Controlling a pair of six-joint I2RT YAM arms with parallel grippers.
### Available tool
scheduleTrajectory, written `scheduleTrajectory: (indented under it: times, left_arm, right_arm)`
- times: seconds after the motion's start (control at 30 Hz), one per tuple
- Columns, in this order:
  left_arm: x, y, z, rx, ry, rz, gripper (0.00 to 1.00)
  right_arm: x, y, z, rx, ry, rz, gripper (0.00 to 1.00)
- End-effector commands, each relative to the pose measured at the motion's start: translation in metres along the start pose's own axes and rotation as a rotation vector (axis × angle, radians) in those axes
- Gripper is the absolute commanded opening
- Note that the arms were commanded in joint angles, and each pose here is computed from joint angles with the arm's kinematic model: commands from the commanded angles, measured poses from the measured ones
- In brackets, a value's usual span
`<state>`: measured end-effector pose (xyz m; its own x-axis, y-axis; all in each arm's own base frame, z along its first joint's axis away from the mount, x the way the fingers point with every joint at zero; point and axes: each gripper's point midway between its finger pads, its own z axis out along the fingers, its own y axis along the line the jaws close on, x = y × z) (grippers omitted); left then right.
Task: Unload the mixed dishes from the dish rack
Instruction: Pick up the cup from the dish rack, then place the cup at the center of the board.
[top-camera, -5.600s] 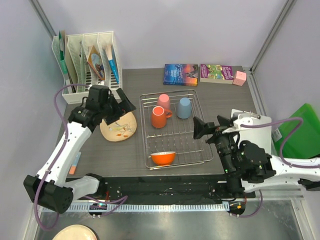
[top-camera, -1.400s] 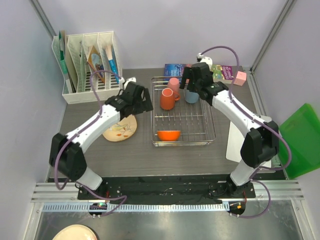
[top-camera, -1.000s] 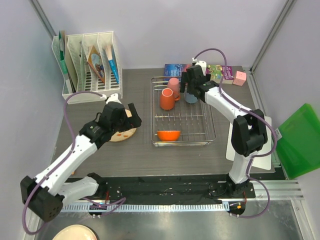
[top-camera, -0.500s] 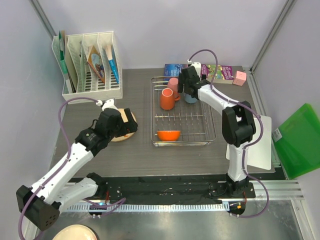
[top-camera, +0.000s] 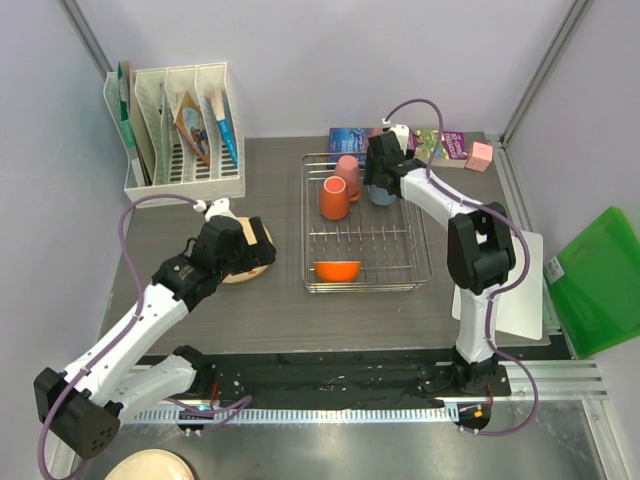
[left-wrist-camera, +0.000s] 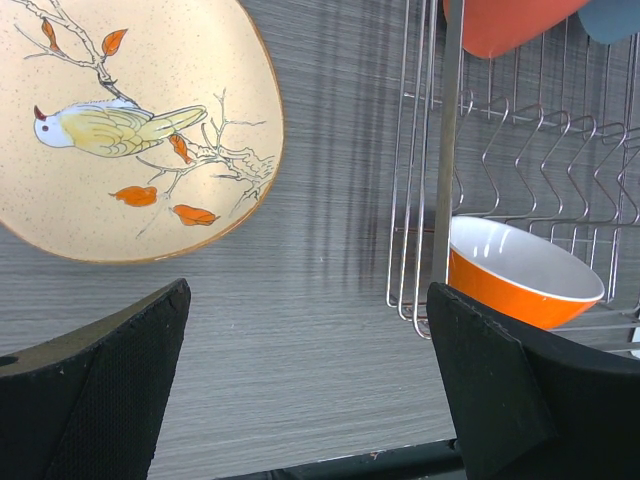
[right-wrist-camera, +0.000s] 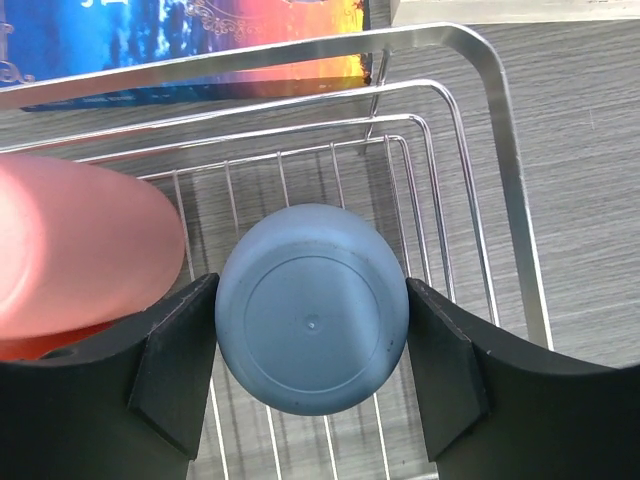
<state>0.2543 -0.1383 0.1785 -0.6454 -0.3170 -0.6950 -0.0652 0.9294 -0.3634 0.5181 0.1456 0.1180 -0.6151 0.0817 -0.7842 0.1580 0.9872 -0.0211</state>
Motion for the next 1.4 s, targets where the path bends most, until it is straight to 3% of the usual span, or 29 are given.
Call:
scheduleTrajectory:
  times: [0.0, 0.2, 0.4, 0.43, 0.53, 0.6, 0.73, 0.83, 1.07, 1.37]
  left_arm:
    - [-0.01, -0.002, -0.001, -0.001, -0.038, -0.005, 1.0]
    - [-0.019, -0.003, -0.001, -0.013, -0.064, -0.014, 1.0]
    - [-0.036, -0.015, -0.003, 0.014, -0.107, -0.038, 1.0]
    - [-0.04, -0.024, -0.003, 0.054, -0.119, -0.046, 1.0]
    - [-0.048, -0.049, -0.008, 0.187, -0.142, -0.074, 1.0]
    - [-0.049, -0.068, -0.012, 0.294, -0.143, -0.077, 1.0]
    - [-0.063, -0.125, -0.032, 0.618, -0.186, -0.106, 1.0]
    - [-0.068, -0.152, -0.044, 0.776, -0.186, -0.135, 0.96]
    - [-0.066, -0.181, -0.035, 0.907, -0.116, -0.178, 0.77]
    - [-0.073, -0.189, -0.035, 0.988, -0.16, -0.233, 0.71]
  right_arm:
    - [-0.067, -0.002, -0.065, -0.078, -0.159, 0.112, 0.28]
    - [-0.097, 0.018, -0.147, -0.272, -0.272, 0.22, 0.28]
    - [-0.1, 0.037, -0.24, -0.621, -0.346, 0.36, 0.25]
    - [-0.091, 0.042, -0.243, -0.674, -0.341, 0.39, 0.24]
    - [-0.079, 0.051, -0.276, -0.862, -0.358, 0.442, 0.04]
    - [-0.074, 0.052, -0.296, -0.95, -0.367, 0.46, 0.01]
    - [-0.059, 0.059, -0.312, -1.089, -0.365, 0.495, 0.01]
    - [-0.049, 0.056, -0.311, -1.097, -0.369, 0.517, 0.01]
    - [-0.037, 0.057, -0.307, -1.137, -0.361, 0.562, 0.01]
    - [-0.032, 0.069, -0.305, -1.212, -0.322, 0.599, 0.01]
